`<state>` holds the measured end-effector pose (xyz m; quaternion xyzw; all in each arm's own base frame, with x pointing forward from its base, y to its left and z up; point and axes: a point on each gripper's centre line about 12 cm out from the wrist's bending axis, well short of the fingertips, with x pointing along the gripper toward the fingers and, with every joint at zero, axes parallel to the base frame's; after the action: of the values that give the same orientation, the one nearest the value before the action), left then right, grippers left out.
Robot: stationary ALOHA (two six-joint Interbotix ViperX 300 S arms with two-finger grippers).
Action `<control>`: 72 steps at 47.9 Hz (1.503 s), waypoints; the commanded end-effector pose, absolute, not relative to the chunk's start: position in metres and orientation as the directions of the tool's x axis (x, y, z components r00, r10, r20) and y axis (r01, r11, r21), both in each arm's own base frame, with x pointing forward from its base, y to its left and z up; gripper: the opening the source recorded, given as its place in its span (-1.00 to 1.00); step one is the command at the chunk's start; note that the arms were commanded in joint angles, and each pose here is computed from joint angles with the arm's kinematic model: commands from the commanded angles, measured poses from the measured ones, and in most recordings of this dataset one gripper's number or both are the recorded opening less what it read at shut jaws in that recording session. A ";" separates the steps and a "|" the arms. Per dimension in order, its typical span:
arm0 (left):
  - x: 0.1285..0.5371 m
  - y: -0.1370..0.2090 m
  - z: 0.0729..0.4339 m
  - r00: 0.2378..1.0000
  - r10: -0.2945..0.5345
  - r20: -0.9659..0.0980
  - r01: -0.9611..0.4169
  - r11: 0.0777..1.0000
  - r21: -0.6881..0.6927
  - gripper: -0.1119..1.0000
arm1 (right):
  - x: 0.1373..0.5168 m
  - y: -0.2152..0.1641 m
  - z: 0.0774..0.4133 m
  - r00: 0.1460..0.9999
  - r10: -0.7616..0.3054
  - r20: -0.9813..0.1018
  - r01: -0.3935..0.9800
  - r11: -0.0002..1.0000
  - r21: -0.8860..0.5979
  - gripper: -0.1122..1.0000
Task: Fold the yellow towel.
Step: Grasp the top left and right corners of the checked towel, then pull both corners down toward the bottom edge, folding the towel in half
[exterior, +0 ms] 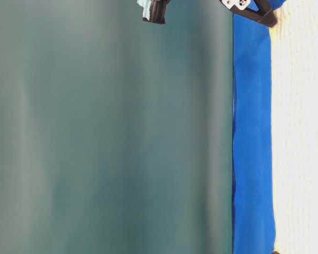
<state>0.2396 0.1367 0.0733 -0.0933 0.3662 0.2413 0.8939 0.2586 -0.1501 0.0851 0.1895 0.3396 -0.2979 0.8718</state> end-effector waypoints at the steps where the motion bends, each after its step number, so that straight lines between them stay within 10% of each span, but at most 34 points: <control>1: 0.244 0.140 0.082 0.634 0.376 -0.676 -0.503 0.864 0.009 -0.74 | 0.259 -0.151 0.096 0.611 -0.408 -0.679 0.656 0.741 0.145 -0.69; 37: 0.247 0.132 0.120 0.690 0.378 -0.617 -0.477 0.879 0.005 -0.74 | 0.252 -0.146 0.125 0.658 -0.431 -0.617 0.652 0.736 0.181 -0.69; 72: 0.238 0.014 0.139 0.827 0.056 -0.560 -0.186 0.966 -0.177 -0.74 | 0.248 -0.031 0.146 0.791 -0.145 -0.595 0.413 0.844 0.343 -0.69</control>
<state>0.2376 0.0279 0.1322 -0.1110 0.3002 0.0887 0.9432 0.2453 -0.0440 0.1373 0.2334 0.2960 -0.1760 0.9094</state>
